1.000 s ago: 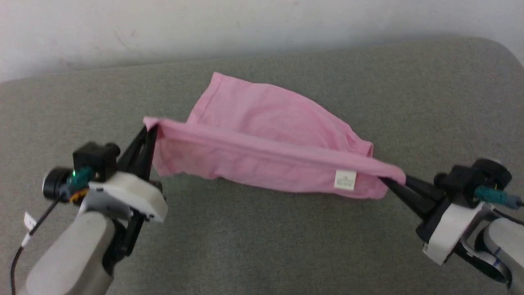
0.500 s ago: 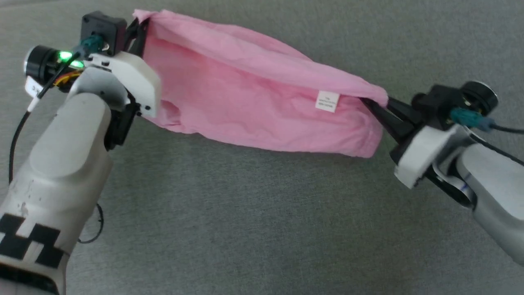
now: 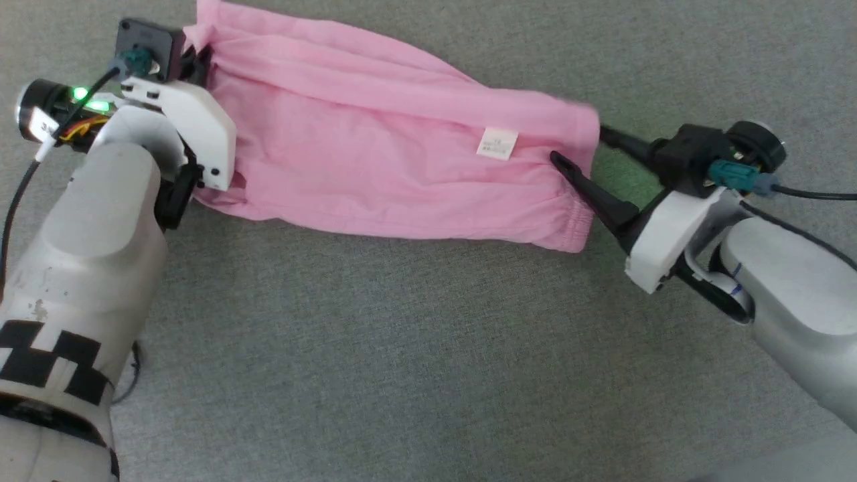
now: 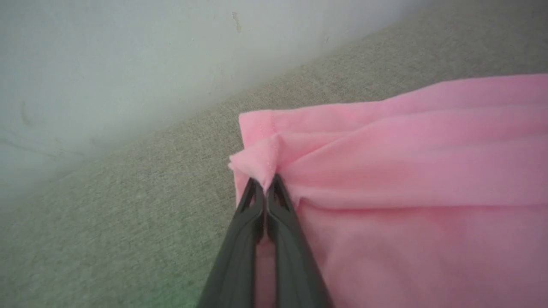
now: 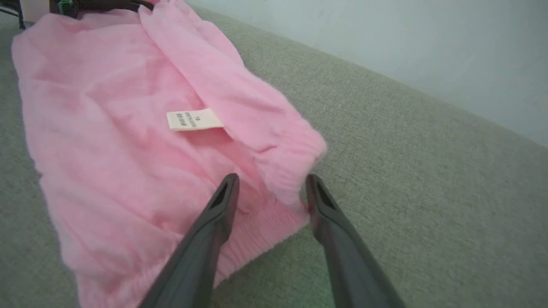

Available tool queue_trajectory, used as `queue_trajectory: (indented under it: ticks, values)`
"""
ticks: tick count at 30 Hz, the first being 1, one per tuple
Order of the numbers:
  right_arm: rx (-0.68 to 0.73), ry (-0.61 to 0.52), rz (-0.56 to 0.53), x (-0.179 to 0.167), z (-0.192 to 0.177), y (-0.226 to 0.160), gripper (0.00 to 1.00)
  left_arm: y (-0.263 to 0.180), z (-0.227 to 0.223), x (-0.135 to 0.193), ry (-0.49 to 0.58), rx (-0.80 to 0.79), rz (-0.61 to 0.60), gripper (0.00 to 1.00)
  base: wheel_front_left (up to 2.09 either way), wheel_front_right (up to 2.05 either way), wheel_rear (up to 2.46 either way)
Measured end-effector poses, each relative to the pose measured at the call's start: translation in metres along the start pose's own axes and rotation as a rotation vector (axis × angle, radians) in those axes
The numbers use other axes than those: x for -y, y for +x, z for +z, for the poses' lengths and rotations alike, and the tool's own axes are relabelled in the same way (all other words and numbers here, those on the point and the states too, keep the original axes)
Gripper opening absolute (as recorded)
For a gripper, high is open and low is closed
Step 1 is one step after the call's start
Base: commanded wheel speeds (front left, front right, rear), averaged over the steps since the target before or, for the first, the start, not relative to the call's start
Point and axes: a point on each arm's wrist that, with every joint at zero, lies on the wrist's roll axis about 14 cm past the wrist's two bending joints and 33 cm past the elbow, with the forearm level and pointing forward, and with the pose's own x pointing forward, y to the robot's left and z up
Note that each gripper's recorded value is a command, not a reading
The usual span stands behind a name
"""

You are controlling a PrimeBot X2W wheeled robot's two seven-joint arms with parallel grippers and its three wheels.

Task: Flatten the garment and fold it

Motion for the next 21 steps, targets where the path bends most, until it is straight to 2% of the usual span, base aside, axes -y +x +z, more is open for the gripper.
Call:
queue_trajectory:
  ticks: [1,6,13,18,21]
  values:
    - [0.013,-0.008,-0.008,0.003,0.005,-0.002,1.0,-0.002,0.003,0.001,0.003,0.014,-0.001,1.0,0.0,0.0,0.0]
    - [0.094,-0.057,-0.033,0.01,0.033,-0.021,1.0,-0.018,0.025,0.004,0.027,0.068,-0.019,1.0,0.0,0.0,0.0]
    - [0.233,-0.109,-0.057,0.004,0.075,-0.057,1.0,-0.054,0.072,-0.022,0.116,0.095,0.016,1.0,0.0,0.0,0.0]
    - [0.262,-0.128,-0.064,-0.007,0.086,-0.075,1.0,-0.074,0.08,-0.034,0.165,-0.057,0.042,1.0,0.0,0.0,0.0]
    - [0.249,-0.127,-0.061,-0.015,0.086,-0.08,1.0,-0.081,0.071,-0.025,0.175,-0.18,0.019,1.0,0.0,0.0,0.0]
